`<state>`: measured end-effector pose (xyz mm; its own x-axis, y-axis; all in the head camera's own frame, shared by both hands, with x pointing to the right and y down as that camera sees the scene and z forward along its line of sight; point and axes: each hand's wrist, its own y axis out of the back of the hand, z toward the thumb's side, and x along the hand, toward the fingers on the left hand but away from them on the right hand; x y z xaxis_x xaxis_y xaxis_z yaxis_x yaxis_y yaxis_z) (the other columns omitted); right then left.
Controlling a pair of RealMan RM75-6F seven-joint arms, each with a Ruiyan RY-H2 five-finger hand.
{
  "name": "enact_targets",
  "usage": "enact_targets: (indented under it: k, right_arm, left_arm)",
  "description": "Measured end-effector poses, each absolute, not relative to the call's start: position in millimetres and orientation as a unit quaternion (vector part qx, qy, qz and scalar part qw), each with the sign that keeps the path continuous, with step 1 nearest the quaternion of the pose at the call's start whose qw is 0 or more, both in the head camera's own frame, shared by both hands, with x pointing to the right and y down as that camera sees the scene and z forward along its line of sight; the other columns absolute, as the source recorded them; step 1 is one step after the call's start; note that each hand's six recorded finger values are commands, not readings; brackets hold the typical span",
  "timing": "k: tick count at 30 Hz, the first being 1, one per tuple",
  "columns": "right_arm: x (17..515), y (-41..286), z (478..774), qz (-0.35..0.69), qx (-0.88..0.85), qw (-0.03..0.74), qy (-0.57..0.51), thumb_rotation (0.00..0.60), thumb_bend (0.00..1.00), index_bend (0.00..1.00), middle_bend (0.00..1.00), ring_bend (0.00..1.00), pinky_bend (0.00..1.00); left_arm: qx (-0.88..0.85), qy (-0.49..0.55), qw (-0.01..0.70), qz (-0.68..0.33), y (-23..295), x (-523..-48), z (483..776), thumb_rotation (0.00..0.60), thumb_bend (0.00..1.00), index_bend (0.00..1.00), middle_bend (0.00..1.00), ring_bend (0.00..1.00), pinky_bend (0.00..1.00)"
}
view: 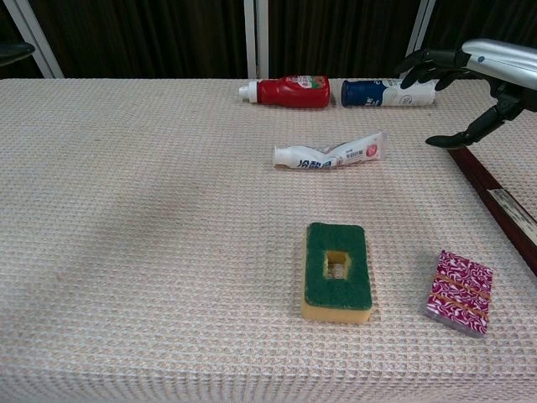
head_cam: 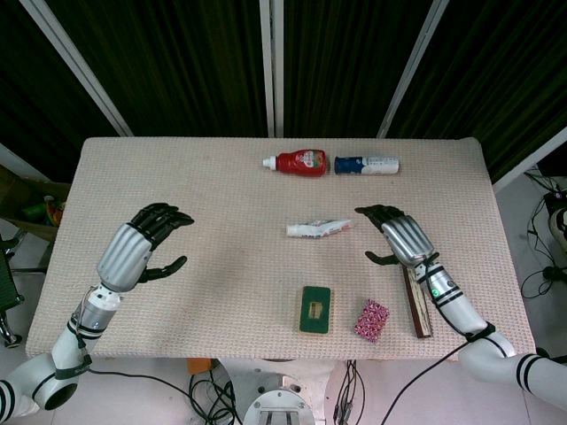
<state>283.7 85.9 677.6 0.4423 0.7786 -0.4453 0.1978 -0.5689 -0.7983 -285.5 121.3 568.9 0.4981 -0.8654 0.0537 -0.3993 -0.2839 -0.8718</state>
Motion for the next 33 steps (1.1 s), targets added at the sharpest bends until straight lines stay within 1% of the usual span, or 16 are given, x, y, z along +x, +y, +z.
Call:
enact_targets:
  k: [8, 14, 17, 24, 27, 33]
  right_arm:
    - [274.4, 75.8, 690.6, 0.444, -0.771, 0.345, -0.298, 0.600, 0.18, 0.17, 0.22, 0.14, 0.24]
    - [246.6, 64.4, 707.9, 0.468, -0.762, 0.369, -0.253, 0.600, 0.18, 0.18, 0.23, 0.14, 0.24]
    - [230.5, 60.8, 721.5, 0.485, -0.754, 0.380, -0.227, 0.600, 0.18, 0.18, 0.24, 0.14, 0.24]
    - [188.1, 59.5, 755.3, 0.502, -0.749, 0.383, -0.201, 0.600, 0.19, 0.24, 0.28, 0.14, 0.24]
    - [174.4, 58.8, 763.4, 0.502, -0.748, 0.386, -0.197, 0.600, 0.20, 0.26, 0.30, 0.15, 0.25]
    - [161.6, 55.2, 769.2, 0.502, -0.746, 0.393, -0.195, 0.600, 0.24, 0.31, 0.34, 0.15, 0.26]
  left_arm:
    - [-0.755, 0.420, 0.418, -0.281, 124.7, -289.0, 573.2, 0.600, 0.24, 0.26, 0.29, 0.22, 0.21]
    - [-0.751, 0.428, 0.413, -0.288, 130.6, -296.3, 574.3, 0.600, 0.24, 0.26, 0.29, 0.22, 0.21]
    - [-0.748, 0.433, 0.407, -0.294, 134.7, -303.5, 576.3, 0.600, 0.24, 0.26, 0.29, 0.22, 0.21]
    - [-0.744, 0.445, 0.393, -0.307, 140.3, -318.4, 580.6, 0.600, 0.24, 0.26, 0.29, 0.22, 0.21]
    - [-0.742, 0.449, 0.392, -0.308, 142.2, -323.6, 580.6, 0.600, 0.24, 0.26, 0.29, 0.22, 0.21]
    - [-0.739, 0.455, 0.390, -0.309, 144.5, -329.9, 579.8, 0.600, 0.24, 0.26, 0.29, 0.22, 0.21]
